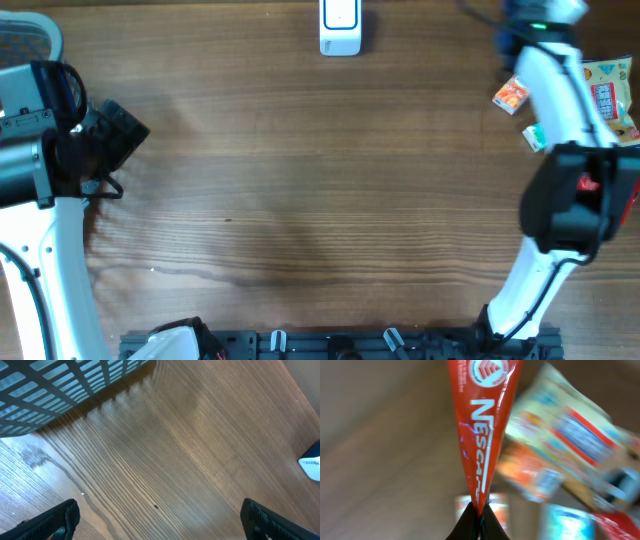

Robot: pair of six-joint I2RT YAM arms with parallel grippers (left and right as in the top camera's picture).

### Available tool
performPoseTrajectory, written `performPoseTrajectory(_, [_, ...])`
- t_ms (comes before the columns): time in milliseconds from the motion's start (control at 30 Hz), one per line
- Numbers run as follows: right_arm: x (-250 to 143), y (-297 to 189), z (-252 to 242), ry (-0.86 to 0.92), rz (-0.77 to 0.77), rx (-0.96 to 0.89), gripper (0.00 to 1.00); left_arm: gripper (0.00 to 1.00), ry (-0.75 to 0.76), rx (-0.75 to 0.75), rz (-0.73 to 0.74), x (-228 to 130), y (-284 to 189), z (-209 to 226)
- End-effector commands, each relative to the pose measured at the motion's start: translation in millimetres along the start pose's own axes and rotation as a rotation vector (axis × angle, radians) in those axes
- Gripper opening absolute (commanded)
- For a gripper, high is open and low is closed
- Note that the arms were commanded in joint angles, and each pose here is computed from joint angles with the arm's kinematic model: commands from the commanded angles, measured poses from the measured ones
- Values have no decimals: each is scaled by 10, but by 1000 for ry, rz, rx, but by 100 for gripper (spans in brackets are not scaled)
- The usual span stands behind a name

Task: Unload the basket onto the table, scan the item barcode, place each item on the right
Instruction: 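Carry the Nescafe stick right and release it on the snack pile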

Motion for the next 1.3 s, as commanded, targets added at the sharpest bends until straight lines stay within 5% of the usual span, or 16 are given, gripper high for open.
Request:
performPoseTrajectory(0, [49,405,-539,201,156,-64,4,100,-20,13,-17,23,-27,28])
performPoseTrajectory(167, [158,667,-1008,274,276,-68,4,100,-20,13,-17,24,-27,27])
performPoseTrajectory(233, [222,715,-1097,263,303,-39,15,100,-20,13,-17,23,-27,28])
performPoseTrajectory(267, [249,733,-1124,257,312,-22,29,100,-20,13,-17,24,-27,27])
performPoseTrajectory(300, [265,745,-1154,258,322,-12,61,100,-20,13,-17,23,-27,28])
performPoseTrajectory(367, [274,754,-1181,254,335,-3,85,100,-20,13,-17,23,-27,28])
performPoseTrajectory(500, [263,690,-1138,210,366,42,97,100,-20,13,-17,23,-27,28])
performPoseTrajectory(900, [817,-842,-1173,220,273,223,100,100,-20,13,-17,24,-27,27])
performPoseTrajectory(1267, [185,-2282,-1210,-53,358,359,100,100,-20,13,-17,23,-27,28])
Point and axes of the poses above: each gripper's point midway between its finger pads, its own y axis out along the fingers, its own z axis along the line the jaws close on, x = y × z, the point moved 6 cm from there along -y, back along the fingers, and after that the axes turned 13 degrees about y, right-handed, at the moved point
